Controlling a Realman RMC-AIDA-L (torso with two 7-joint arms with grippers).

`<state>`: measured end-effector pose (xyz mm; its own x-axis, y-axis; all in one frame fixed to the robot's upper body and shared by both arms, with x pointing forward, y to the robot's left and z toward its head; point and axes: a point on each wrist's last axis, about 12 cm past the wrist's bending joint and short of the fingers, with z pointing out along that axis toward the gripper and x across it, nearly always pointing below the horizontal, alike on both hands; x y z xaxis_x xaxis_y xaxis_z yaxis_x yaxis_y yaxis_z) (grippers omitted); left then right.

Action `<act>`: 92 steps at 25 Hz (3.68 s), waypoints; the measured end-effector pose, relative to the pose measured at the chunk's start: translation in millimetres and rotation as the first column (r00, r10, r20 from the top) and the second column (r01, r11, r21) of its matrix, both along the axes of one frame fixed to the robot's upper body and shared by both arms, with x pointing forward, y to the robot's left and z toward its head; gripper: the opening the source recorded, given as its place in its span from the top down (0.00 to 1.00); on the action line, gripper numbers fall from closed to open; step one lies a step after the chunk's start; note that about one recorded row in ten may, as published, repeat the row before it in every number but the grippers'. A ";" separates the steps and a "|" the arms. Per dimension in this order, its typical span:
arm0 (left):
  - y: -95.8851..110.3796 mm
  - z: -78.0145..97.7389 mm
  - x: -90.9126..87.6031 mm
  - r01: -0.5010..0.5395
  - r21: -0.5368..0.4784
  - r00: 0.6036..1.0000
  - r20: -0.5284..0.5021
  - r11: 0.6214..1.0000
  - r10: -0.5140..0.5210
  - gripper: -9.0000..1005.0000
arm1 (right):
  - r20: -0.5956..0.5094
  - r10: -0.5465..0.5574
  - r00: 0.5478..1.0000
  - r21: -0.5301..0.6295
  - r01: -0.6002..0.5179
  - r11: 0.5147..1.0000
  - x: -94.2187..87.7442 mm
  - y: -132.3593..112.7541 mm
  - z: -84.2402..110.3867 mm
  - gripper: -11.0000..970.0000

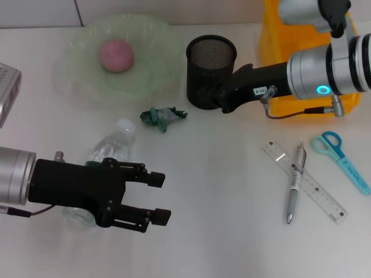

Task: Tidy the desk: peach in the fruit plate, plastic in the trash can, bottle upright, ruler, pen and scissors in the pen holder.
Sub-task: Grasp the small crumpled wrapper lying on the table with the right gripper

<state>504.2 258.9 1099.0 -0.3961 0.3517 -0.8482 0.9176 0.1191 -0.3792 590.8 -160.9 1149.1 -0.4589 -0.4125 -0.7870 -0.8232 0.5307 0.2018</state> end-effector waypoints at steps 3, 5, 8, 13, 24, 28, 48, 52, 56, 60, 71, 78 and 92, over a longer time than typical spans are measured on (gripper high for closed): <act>-0.8 1.0 1.2 0.003 0.000 1.000 0.000 1.000 -0.003 0.26 | 0.007 0.029 1.000 -0.028 -0.028 0.999 1.3 2.8 2.5 0.91; -1.2 1.4 1.7 0.004 0.000 1.000 0.001 1.000 -0.004 0.26 | 0.021 0.055 0.998 -0.066 -0.053 0.996 3.7 7.1 5.2 0.91; -1.4 1.6 2.0 0.005 0.000 1.000 0.002 1.000 -0.005 0.26 | 0.059 0.107 0.993 -0.148 -0.097 0.984 11.2 18.8 12.8 0.90; -1.8 2.0 2.5 0.006 0.000 1.000 0.002 1.000 -0.006 0.26 | 0.075 0.245 0.967 -0.275 -0.217 0.937 22.3 53.1 22.6 0.83; -4.5 4.9 5.7 0.015 -0.002 1.000 0.008 1.000 -0.015 0.26 | 0.090 0.350 0.932 -0.435 -0.279 0.856 39.8 97.9 13.6 0.53; -5.0 5.0 6.2 0.014 -0.002 1.000 0.010 1.000 -0.014 0.26 | 0.104 0.356 0.929 -0.468 -0.271 0.841 42.0 102.8 6.4 0.36; -15.7 7.5 15.0 0.019 -0.013 1.000 0.008 1.000 -0.019 0.27 | 0.135 0.341 0.930 -0.503 -0.232 0.832 41.5 108.5 -26.1 0.37; -17.3 7.5 15.4 0.012 -0.029 1.000 0.008 1.000 -0.012 0.27 | 0.141 0.342 0.929 -0.514 -0.227 0.827 40.9 107.2 -29.8 0.37; -17.9 7.5 15.9 0.008 -0.036 1.000 0.009 0.999 -0.007 0.27 | 0.136 0.345 0.929 -0.517 -0.231 0.824 39.1 107.0 -33.5 0.38; -19.1 7.3 16.4 0.007 -0.038 1.000 0.010 0.999 -0.007 0.27 | 0.132 0.348 0.928 -0.517 -0.235 0.823 37.2 106.9 -37.6 0.40; -19.4 5.4 16.7 -0.001 -0.039 1.000 0.005 0.999 0.001 0.28 | 0.113 0.347 0.931 -0.513 -0.244 0.823 33.5 104.1 -41.5 0.52; -19.7 3.5 15.6 0.000 -0.042 1.000 -0.004 0.999 0.000 0.28 | 0.106 0.339 0.935 -0.511 -0.241 0.825 32.8 102.4 -43.1 0.66; -19.3 3.7 15.1 0.003 -0.043 1.000 -0.007 0.999 -0.003 0.28 | 0.110 0.337 0.935 -0.485 -0.245 0.839 27.0 101.1 -45.1 0.98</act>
